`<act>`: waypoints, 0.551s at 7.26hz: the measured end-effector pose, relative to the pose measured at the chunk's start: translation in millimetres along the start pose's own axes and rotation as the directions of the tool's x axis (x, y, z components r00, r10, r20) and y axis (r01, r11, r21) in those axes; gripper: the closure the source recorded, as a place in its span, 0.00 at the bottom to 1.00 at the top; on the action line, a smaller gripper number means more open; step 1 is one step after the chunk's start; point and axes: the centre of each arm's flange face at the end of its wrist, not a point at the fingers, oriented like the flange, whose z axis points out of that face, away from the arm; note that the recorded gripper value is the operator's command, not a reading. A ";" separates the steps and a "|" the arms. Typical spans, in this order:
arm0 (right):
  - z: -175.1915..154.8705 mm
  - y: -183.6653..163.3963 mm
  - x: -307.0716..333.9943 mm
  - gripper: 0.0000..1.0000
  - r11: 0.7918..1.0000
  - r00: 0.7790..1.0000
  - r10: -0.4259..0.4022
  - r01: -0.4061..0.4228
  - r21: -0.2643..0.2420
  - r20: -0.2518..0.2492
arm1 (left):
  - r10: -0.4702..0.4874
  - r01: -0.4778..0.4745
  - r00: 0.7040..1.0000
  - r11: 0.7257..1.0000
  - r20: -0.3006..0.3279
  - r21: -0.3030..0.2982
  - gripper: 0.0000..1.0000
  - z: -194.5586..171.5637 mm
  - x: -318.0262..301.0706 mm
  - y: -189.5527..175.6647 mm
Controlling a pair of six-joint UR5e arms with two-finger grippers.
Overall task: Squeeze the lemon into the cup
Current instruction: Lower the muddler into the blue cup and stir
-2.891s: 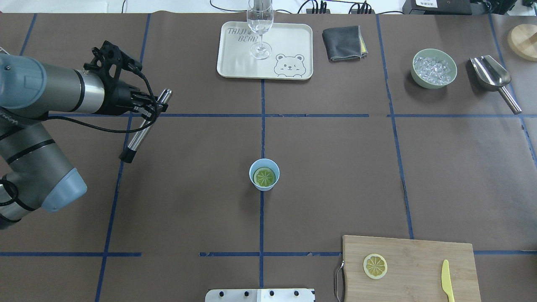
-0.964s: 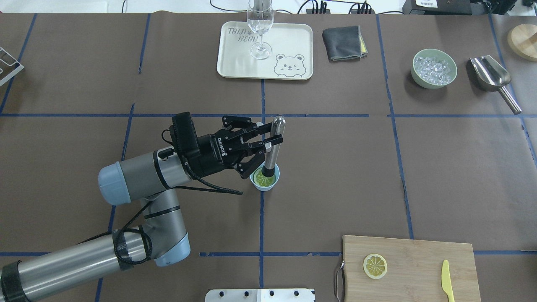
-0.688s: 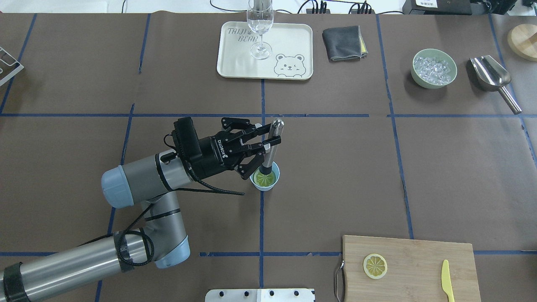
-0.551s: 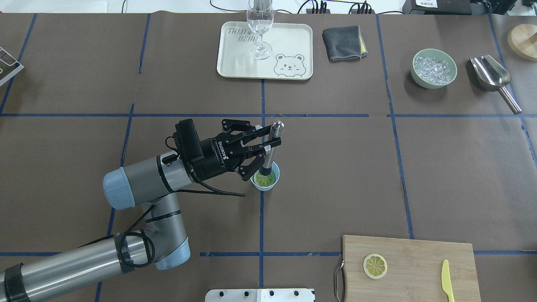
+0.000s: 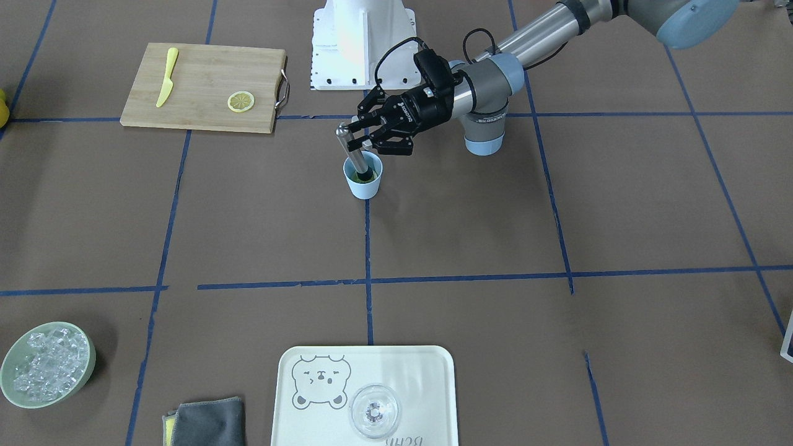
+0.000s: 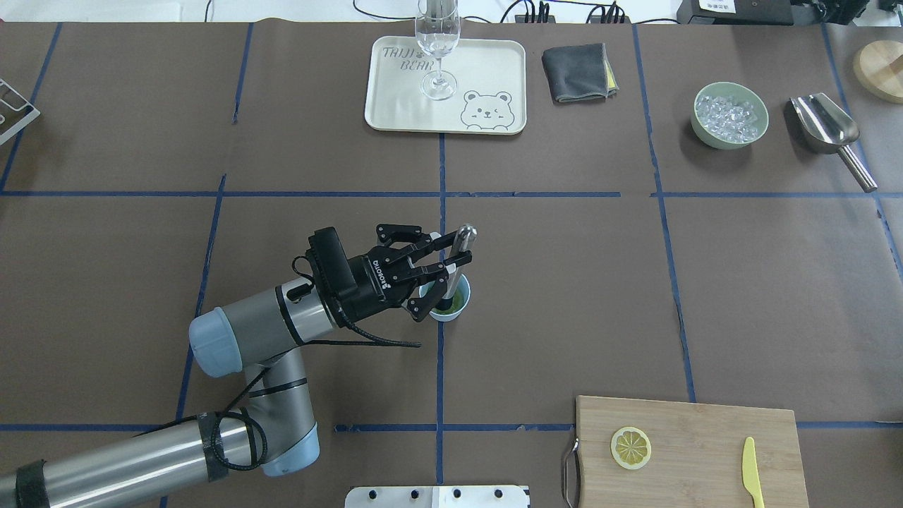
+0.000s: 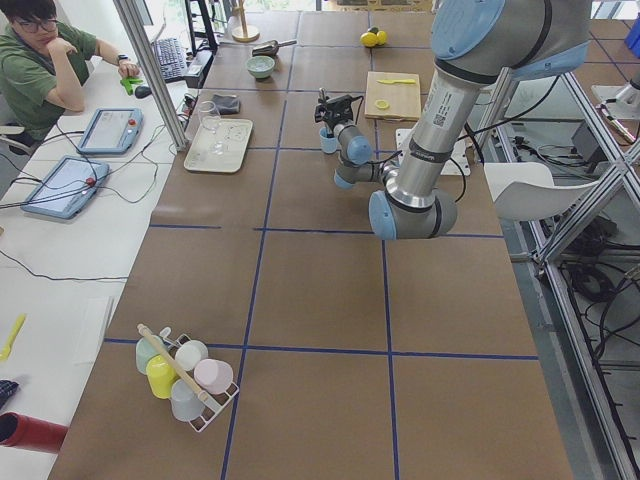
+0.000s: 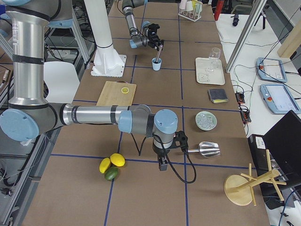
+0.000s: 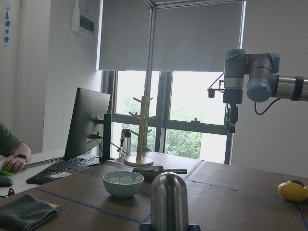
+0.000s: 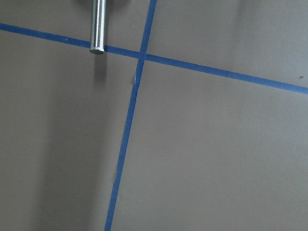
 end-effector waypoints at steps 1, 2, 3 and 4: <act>0.0 -1.1 0.4 0.00 1.000 1.000 0.000 0.000 0.000 0.000 | 0.001 -0.001 1.000 1.000 0.004 -0.004 1.00 -0.5 0.5 2.7; 0.0 -1.8 0.5 0.00 1.000 1.000 0.000 0.000 0.000 0.000 | 0.002 -0.002 1.000 1.000 0.005 -0.004 1.00 -0.6 0.9 3.2; -0.1 -2.2 0.6 0.00 1.000 1.000 0.000 0.000 0.000 0.000 | 0.001 -0.001 1.000 1.000 0.003 0.002 1.00 -0.6 1.3 1.4; -0.2 -2.7 0.5 0.00 1.000 1.000 0.000 0.000 0.001 0.000 | 0.000 0.000 1.000 1.000 0.003 0.017 1.00 -0.6 -0.5 -4.5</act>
